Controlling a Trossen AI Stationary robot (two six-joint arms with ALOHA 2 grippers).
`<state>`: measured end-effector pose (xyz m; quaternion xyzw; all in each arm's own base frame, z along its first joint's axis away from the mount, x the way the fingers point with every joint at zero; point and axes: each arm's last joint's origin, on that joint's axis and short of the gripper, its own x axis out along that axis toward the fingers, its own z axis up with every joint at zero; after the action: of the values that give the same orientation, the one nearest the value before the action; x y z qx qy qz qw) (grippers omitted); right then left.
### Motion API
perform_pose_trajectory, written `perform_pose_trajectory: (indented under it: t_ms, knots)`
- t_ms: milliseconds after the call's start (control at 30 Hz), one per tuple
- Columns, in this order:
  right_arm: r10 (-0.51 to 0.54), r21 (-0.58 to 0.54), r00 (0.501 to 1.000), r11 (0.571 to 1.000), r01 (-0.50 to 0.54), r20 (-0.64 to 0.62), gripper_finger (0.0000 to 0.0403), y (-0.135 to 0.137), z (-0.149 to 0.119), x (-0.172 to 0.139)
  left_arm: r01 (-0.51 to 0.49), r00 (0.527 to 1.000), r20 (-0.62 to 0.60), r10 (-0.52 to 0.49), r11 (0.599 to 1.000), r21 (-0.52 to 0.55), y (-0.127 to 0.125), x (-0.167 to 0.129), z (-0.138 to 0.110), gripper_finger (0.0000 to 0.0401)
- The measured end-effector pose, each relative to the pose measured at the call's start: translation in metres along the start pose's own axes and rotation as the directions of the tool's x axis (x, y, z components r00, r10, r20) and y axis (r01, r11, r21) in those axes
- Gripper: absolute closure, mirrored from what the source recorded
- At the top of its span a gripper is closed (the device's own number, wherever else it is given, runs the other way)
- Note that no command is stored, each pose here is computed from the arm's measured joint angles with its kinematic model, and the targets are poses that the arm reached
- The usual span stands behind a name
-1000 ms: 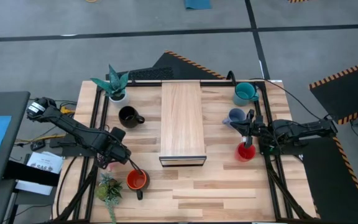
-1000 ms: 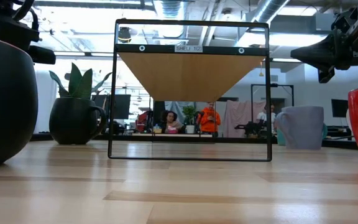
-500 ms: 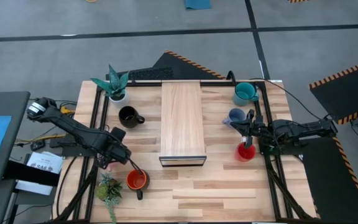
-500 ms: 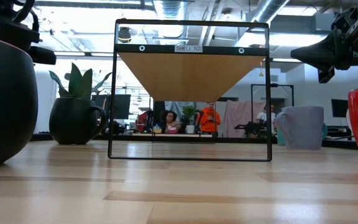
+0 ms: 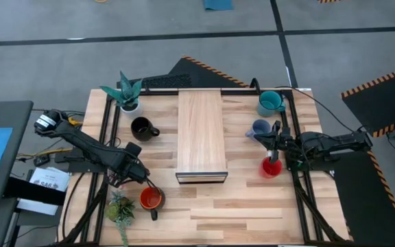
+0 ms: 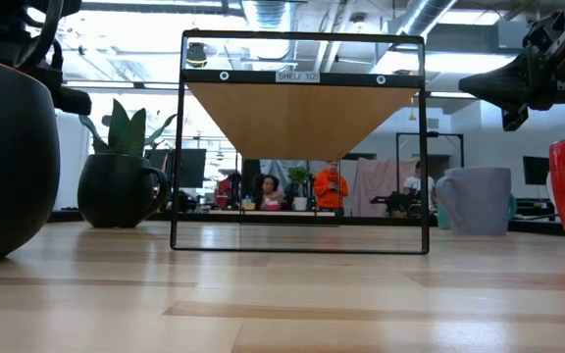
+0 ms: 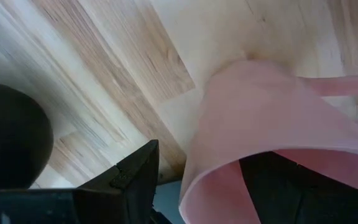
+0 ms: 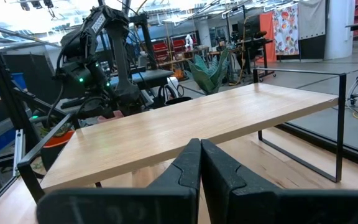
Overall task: Place coffee mugs
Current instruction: Put the pink mug on the shelf
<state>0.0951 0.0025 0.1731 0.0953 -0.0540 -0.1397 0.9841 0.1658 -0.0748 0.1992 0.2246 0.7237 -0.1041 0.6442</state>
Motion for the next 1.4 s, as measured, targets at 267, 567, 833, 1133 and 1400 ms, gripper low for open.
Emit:
perform_pose_trajectory:
  t_ms: [267, 567, 833, 1133, 1400]
  knots:
    - [0.0, 0.0, 1.0, 1.0, 0.0, 0.0, 0.0365, 0.0, 0.0, 0.0, -0.019, 1.0, -0.004, 0.019, 0.999, 0.028, 0.002, 0.0, 0.0, 0.0353]
    - [0.0, 0.0, 1.0, 1.0, 0.0, 0.0, 0.0365, 0.0, 0.0, 0.0, -0.041, 0.999, 0.0, 0.041, 0.999, -0.012, 0.013, -0.025, 0.001, 0.0396]
    - [0.0, 0.0, 1.0, 1.0, 0.0, 0.0, 0.0365, 0.0, 0.0, 0.0, -0.154, 0.984, 0.076, 0.161, 0.984, -0.09, 0.028, -0.101, -0.003, 0.0398]
    - [0.0, 0.0, 1.0, 1.0, 0.0, 0.001, 0.0365, 0.0, 0.0, 0.0, -0.416, 0.821, 0.239, 0.519, 0.83, -0.372, 0.077, -0.192, -0.007, 0.0399]
    - [0.0, -0.001, 1.0, 1.0, 0.0, 0.0, 0.0365, 0.0, 0.0, 0.0, -0.359, 0.827, 0.162, 0.538, 0.729, -0.583, 0.195, -0.199, 0.012, 0.04]
